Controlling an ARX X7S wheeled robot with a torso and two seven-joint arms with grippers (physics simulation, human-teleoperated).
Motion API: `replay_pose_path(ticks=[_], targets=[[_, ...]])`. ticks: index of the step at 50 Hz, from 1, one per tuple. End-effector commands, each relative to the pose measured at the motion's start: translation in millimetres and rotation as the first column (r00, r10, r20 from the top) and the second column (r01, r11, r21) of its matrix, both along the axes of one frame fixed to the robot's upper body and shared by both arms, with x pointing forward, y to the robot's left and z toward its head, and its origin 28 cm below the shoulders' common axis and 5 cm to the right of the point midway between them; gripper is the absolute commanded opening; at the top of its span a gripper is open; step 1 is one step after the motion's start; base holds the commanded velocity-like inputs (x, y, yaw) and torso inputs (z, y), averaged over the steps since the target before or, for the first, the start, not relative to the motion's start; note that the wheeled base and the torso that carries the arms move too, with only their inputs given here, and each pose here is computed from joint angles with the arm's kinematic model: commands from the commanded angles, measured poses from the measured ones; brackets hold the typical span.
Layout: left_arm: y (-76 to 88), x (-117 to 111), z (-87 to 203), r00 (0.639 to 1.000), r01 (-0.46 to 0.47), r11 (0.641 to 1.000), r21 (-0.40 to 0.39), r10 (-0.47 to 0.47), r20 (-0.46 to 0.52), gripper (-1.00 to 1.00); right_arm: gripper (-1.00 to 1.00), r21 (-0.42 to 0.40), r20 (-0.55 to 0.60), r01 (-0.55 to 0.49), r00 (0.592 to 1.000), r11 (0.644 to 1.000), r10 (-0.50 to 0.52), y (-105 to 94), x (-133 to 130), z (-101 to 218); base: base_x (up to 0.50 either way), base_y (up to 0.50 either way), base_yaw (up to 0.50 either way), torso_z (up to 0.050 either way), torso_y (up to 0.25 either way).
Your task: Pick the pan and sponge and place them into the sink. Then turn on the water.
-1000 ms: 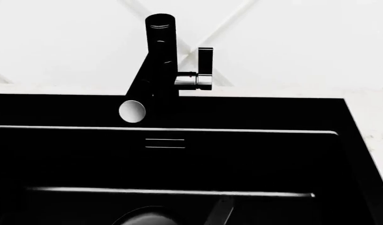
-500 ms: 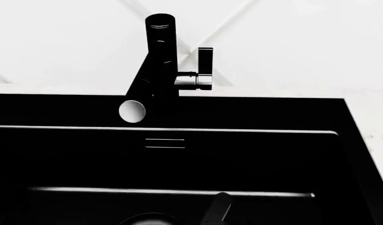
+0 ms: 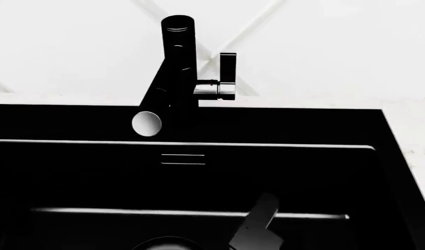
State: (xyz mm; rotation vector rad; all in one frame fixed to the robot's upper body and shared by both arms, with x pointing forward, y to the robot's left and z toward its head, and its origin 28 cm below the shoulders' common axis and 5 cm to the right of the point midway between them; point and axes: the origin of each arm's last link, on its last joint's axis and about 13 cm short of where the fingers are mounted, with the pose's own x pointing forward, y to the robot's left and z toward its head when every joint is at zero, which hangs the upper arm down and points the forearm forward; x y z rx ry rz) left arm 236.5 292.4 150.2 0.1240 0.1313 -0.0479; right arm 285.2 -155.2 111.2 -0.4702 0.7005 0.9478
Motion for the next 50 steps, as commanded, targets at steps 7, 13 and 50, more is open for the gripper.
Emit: replay_pose_path(ticks=[7,13,50], targets=[[-0.9,0.7,1.1,1.0,-0.003,1.0,0.001,0.003,0.002,1.0,1.0,0.075,0.318,0.177,0.928,0.981,-0.192,-18.4,-30.0,52.1,0.0,0.0,0.0,0.0,0.0],[-2.8,2.7,3.0,1.0,-0.007,1.0,0.023,0.007,-0.002,1.0,1.0,0.308,0.386,0.297,0.829,0.904,-0.404,-20.5,-44.2,67.5,0.0,0.0,0.0,0.0,0.0],[10.8,-13.5,31.9,0.846,-0.533,0.845,0.031,0.533,0.018,1.0,1.0,0.517,0.338,0.582,0.534,0.627,-0.775,-39.9,-76.3,65.7,0.0,0.0,0.0,0.0,0.0]])
